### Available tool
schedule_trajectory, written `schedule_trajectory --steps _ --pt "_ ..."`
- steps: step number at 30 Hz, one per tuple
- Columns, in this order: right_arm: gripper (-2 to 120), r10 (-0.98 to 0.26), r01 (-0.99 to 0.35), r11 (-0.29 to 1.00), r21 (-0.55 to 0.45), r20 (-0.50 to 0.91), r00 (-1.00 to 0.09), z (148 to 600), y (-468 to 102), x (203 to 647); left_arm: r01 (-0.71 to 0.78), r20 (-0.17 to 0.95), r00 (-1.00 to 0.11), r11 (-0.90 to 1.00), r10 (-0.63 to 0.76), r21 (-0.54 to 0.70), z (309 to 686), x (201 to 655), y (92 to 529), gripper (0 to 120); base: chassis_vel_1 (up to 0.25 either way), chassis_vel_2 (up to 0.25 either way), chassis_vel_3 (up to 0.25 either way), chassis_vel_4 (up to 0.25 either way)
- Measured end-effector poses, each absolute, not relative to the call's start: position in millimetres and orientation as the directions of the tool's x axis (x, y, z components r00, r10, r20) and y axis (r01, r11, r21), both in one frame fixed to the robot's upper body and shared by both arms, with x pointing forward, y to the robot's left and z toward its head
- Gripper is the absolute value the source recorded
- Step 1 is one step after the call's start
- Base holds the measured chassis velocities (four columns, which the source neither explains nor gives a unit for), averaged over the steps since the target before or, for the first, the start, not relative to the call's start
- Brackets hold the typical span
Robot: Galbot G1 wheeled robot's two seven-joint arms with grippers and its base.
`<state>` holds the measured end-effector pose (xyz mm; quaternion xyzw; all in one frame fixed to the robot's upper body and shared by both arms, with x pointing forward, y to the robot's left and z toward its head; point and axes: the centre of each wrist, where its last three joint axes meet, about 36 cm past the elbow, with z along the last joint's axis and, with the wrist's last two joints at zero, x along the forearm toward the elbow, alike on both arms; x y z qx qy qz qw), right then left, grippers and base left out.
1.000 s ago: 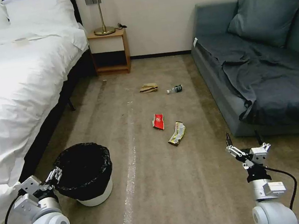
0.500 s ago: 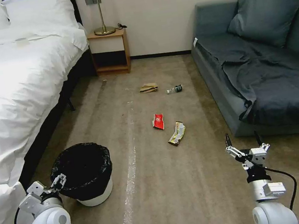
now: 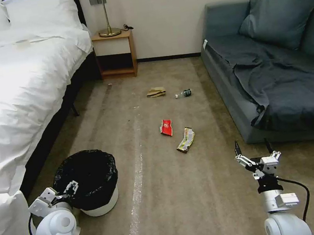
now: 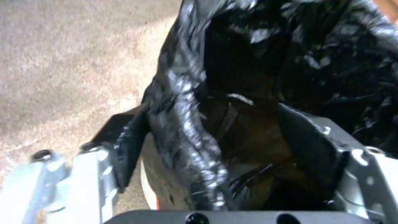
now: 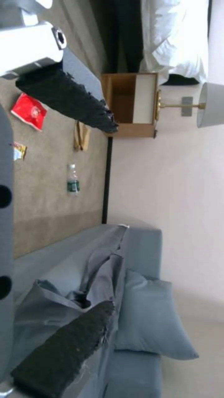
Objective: Pick up the trash bin, then pick up the garbage on the floor and place it into the trash bin.
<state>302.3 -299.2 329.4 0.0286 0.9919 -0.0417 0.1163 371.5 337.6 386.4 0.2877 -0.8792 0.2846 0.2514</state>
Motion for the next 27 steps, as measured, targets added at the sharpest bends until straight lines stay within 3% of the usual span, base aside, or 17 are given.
schedule_trajectory --steps 4,6,17,18,27 --pt "100 0.048 0.067 0.995 -0.073 -0.237 -0.970 329 -299 302 -0.653 0.613 -0.702 0.670 -0.363 -0.352 380 371 339 63 0.000 0.000 0.000 0.000" --pt "100 0.048 0.067 0.995 -0.072 -0.241 -0.969 329 -299 303 -0.653 0.612 -0.701 0.673 -0.366 -0.346 376 371 341 49 0.000 0.000 0.000 0.000" --pt "100 0.047 0.066 0.995 -0.068 -0.245 -0.968 329 -299 304 -0.653 0.601 -0.701 0.686 -0.385 -0.321 373 367 342 15 0.000 0.000 0.000 0.000" --pt "100 0.047 0.066 0.995 -0.069 -0.246 -0.968 330 -299 305 -0.652 0.599 -0.701 0.689 -0.388 -0.317 372 365 342 7 0.000 0.000 0.000 0.000" --pt "100 0.040 0.060 0.996 -0.071 -0.250 -0.967 330 -298 305 -0.644 0.592 -0.706 0.700 -0.389 -0.309 372 361 341 4 0.000 0.000 0.000 0.000"
